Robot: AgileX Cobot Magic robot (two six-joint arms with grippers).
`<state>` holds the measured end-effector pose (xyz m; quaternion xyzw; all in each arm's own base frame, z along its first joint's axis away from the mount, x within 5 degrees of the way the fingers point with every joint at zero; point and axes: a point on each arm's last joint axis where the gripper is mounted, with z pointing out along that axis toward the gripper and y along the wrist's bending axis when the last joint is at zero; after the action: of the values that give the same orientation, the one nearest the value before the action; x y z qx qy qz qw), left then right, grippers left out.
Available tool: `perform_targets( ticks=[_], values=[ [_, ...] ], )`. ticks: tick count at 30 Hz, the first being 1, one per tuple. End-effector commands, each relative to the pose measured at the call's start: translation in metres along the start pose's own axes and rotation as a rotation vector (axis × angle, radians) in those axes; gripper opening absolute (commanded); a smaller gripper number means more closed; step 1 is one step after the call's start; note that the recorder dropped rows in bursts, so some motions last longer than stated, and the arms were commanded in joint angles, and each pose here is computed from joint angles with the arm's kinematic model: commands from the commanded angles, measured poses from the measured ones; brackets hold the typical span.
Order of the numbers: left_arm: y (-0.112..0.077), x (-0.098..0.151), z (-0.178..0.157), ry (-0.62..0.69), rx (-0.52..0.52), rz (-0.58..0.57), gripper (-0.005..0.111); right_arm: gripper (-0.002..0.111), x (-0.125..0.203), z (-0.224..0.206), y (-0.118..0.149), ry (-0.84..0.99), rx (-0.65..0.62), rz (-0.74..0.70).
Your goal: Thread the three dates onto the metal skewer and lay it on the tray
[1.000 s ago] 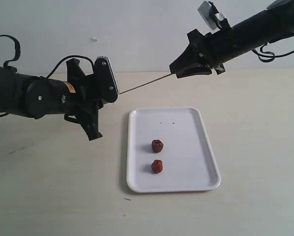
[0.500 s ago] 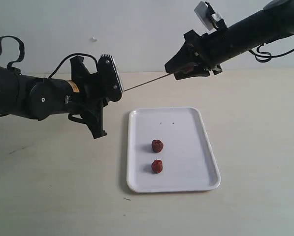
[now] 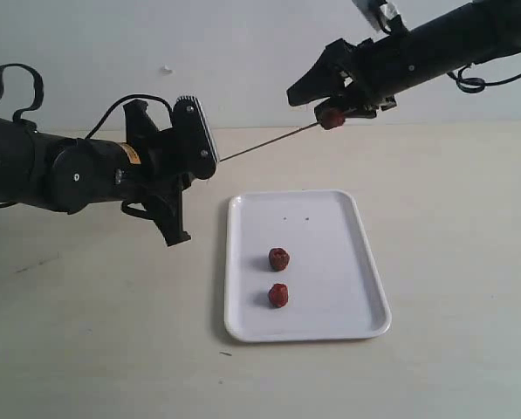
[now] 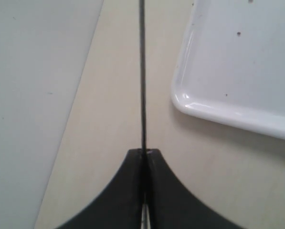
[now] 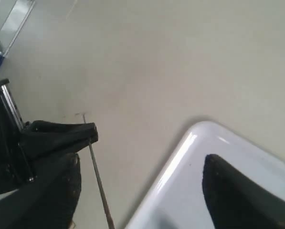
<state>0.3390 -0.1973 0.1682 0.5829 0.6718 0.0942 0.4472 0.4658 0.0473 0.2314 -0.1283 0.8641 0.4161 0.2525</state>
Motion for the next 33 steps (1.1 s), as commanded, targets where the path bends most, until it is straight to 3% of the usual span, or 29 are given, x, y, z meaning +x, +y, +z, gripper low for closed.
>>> perform_targets(
  ticks=[1, 3, 6, 9, 11, 14, 15, 16, 18, 20, 22, 24, 28, 33],
  values=[
    [0.005, 0.002, -0.001, -0.005, -0.028, -0.083, 0.000, 0.069, -0.016, -0.018, 0.019, -0.109, 0.056, -0.064],
    [0.010, 0.006, -0.001, -0.004, -0.050, -0.127, 0.000, 0.069, -0.021, -0.026, 0.028, -0.142, 0.073, -0.094],
    [0.020, 0.011, -0.001, -0.031, -0.112, -0.308, 0.000, 0.069, -0.029, -0.042, 0.045, -0.199, 0.104, -0.167],
    [0.034, 0.015, -0.003, -0.106, -0.196, -0.613, 0.000, 0.069, -0.037, -0.066, 0.073, -0.259, 0.142, -0.238],
    [0.037, 0.015, -0.004, -0.143, -0.202, -0.731, 0.000, 0.069, -0.037, -0.073, 0.080, -0.250, 0.172, -0.263],
    [0.037, 0.013, -0.004, -0.172, -0.186, -0.873, 0.000, 0.069, -0.029, -0.076, 0.076, -0.156, 0.257, -0.275],
    [0.037, 0.012, -0.006, -0.198, -0.171, -1.064, 0.000, 0.069, -0.023, -0.076, 0.069, -0.076, 0.322, -0.269],
    [0.037, 0.009, -0.007, -0.215, -0.151, -1.097, 0.000, 0.069, -0.020, -0.077, 0.064, -0.040, 0.361, -0.254],
    [0.032, -0.001, -0.007, -0.262, -0.090, -0.829, 0.000, 0.069, -0.014, -0.078, 0.058, 0.029, 0.416, -0.233],
    [0.027, -0.005, -0.007, -0.273, -0.043, -0.688, 0.000, 0.068, -0.012, -0.078, 0.059, 0.049, 0.411, -0.232],
    [0.027, -0.006, -0.008, -0.284, -0.034, -0.677, 0.000, 0.067, -0.012, -0.077, 0.060, 0.041, 0.400, -0.226],
    [0.035, 0.002, -0.008, -0.296, -0.049, -0.905, 0.000, 0.067, -0.013, -0.077, 0.062, 0.024, 0.374, -0.214],
    [0.034, 0.002, -0.008, -0.299, -0.018, -0.846, 0.000, 0.067, -0.018, -0.073, 0.072, -0.039, 0.259, -0.184],
    [0.034, 0.000, -0.009, -0.312, -0.009, -0.903, 0.000, 0.067, -0.028, -0.068, 0.091, -0.170, 0.048, -0.216]
  ],
)
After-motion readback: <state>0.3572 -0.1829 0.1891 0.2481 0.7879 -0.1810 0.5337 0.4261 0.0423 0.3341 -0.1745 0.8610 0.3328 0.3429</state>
